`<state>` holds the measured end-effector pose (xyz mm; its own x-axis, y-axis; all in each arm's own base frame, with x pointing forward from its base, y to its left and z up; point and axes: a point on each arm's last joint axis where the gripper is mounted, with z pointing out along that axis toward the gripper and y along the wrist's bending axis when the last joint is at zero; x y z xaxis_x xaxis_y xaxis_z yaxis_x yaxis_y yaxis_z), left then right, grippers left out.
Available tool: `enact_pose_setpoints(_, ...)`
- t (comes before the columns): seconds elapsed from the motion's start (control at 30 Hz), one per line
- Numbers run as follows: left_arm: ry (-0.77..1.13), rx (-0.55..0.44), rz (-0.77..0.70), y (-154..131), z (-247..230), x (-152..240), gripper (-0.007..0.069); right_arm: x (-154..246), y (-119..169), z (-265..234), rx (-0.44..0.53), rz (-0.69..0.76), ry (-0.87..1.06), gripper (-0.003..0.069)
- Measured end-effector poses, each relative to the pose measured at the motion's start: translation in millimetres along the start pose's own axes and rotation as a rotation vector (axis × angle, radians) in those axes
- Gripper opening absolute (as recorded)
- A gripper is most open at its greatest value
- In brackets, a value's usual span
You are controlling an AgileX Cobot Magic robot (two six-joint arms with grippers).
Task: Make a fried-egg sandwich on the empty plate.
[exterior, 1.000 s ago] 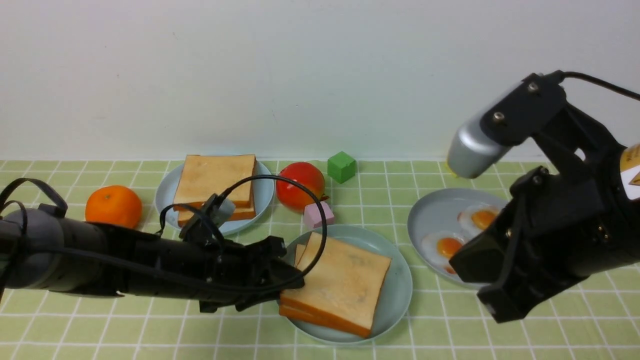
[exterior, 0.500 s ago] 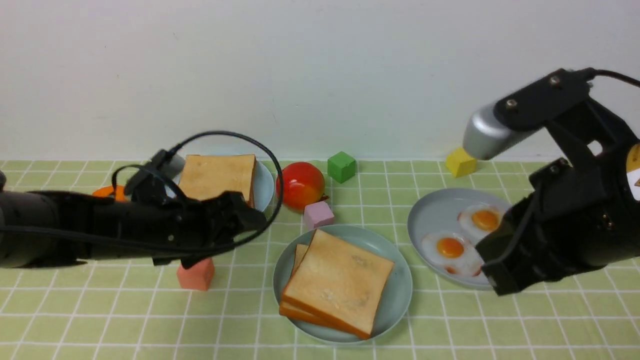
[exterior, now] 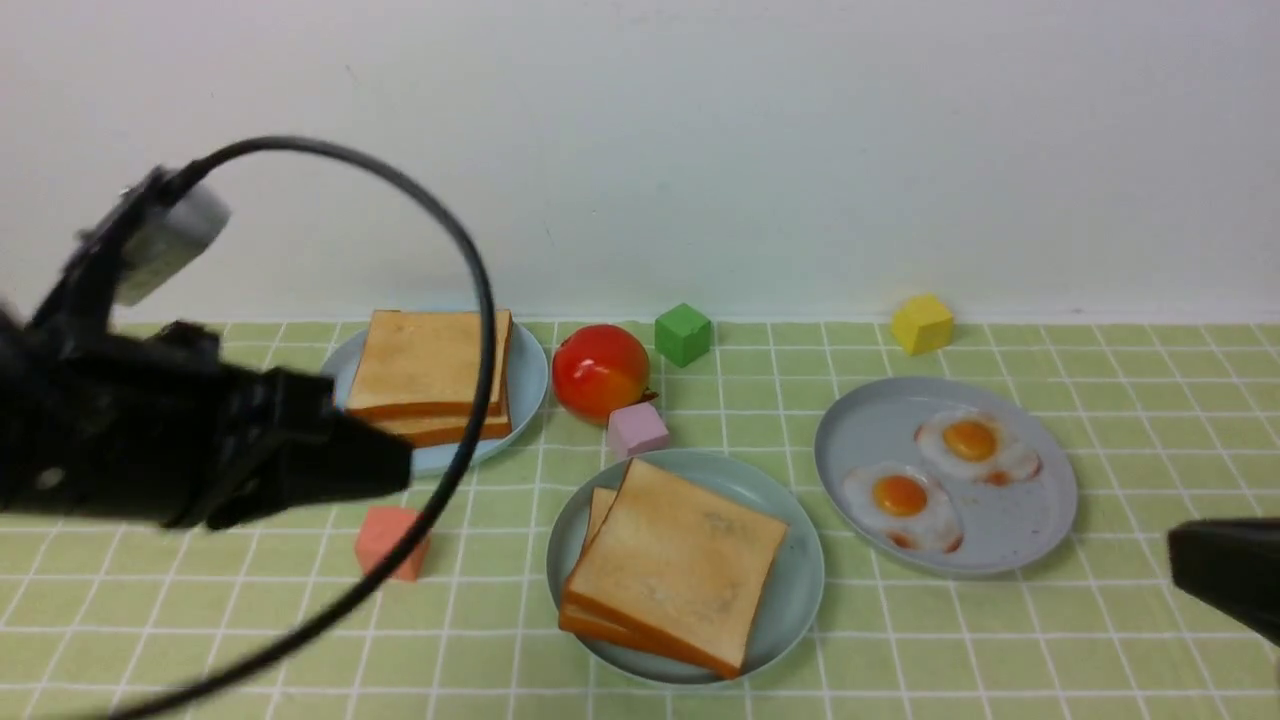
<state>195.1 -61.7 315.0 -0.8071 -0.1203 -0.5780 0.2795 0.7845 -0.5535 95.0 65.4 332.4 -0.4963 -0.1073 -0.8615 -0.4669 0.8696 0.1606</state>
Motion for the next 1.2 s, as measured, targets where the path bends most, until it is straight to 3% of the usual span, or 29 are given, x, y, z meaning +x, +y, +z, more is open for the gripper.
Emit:
enact_pose_setpoints(0.03,-0.01,-0.052,0.003,-5,-17,14,-0.0014,7,-2,-7,-0.009,0.009,-0.041,0.0031)
enact_pose_setpoints(0.17,-0.065,-0.186,-0.019,-13,-57,50,-0.0013,26,-7,-25,-0.031,0.025,-0.128,0.0034)
enact_pose_setpoints(0.2,-0.12,-0.268,-0.027,-15,-79,72,-0.0013,36,-10,-34,-0.038,0.022,-0.175,0.0036)
enact_pose_setpoints(0.37,-0.241,-0.421,-0.038,-14,-115,114,-0.0013,44,-14,-50,-0.04,0.01,-0.259,0.0043)
enact_pose_setpoints(1.03,-0.251,-0.43,-0.085,-13,-120,127,-0.0013,45,-15,-54,-0.042,0.008,-0.278,0.0071)
enact_pose_setpoints(1.2,-0.429,-0.441,-0.005,0,-114,138,-0.0013,45,-15,-54,-0.041,0.008,-0.277,0.0078)
